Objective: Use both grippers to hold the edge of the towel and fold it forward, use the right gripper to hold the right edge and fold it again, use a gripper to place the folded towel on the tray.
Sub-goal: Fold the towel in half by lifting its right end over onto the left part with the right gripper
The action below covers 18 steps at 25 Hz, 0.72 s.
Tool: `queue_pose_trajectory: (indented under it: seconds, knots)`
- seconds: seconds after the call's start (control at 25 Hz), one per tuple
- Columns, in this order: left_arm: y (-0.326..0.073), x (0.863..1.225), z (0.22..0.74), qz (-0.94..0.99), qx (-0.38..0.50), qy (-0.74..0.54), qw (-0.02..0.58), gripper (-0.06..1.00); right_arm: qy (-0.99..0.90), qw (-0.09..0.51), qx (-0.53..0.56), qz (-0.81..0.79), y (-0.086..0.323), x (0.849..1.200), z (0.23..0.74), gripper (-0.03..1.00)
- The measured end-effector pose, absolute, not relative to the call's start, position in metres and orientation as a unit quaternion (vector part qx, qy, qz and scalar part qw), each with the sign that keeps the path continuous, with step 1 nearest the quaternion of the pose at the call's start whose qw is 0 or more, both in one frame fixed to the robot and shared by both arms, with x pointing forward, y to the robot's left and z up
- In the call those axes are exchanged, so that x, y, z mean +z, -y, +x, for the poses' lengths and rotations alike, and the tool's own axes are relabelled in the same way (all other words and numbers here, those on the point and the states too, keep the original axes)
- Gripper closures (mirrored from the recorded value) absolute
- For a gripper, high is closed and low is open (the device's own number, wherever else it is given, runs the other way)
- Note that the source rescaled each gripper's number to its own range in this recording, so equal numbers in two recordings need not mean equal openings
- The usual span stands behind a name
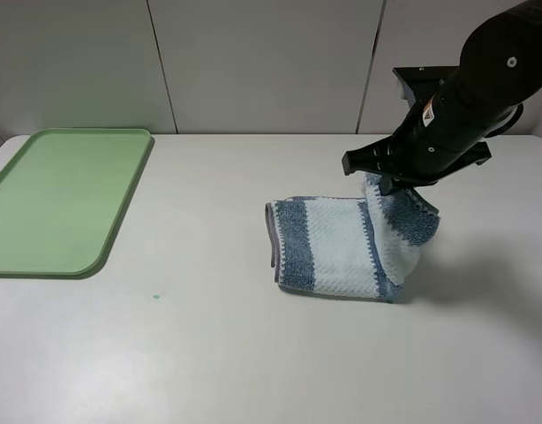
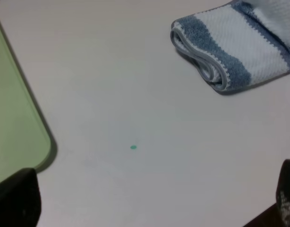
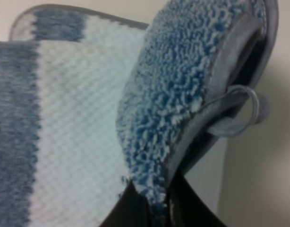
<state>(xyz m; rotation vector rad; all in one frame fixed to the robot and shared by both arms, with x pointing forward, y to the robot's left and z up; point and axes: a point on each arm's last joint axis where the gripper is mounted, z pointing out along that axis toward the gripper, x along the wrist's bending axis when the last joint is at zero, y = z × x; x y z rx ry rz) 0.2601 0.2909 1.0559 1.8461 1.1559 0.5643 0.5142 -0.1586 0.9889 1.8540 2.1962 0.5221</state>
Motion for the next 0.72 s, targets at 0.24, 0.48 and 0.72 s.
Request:
queue_pose_trajectory:
  seconds: [0.24, 0.48, 0.72]
  knots:
    - [-0.291, 1.056, 0.260, 0.740, 0.226, -0.464, 0.431, -0.06, -0.747, 0.102, 0.203, 0.625, 0.147, 0.990, 0.512, 0.93]
    - [-0.291, 1.056, 0.260, 0.740, 0.226, -0.464, 0.431, -0.06, -0.744, 0.092, 0.241, 0.617, 0.131, 0.993, 0.509, 0.93]
    - [-0.291, 1.056, 0.260, 0.740, 0.226, -0.464, 0.431, -0.06, -0.735, 0.086, 0.270, 0.616, 0.123, 0.996, 0.508, 0.93]
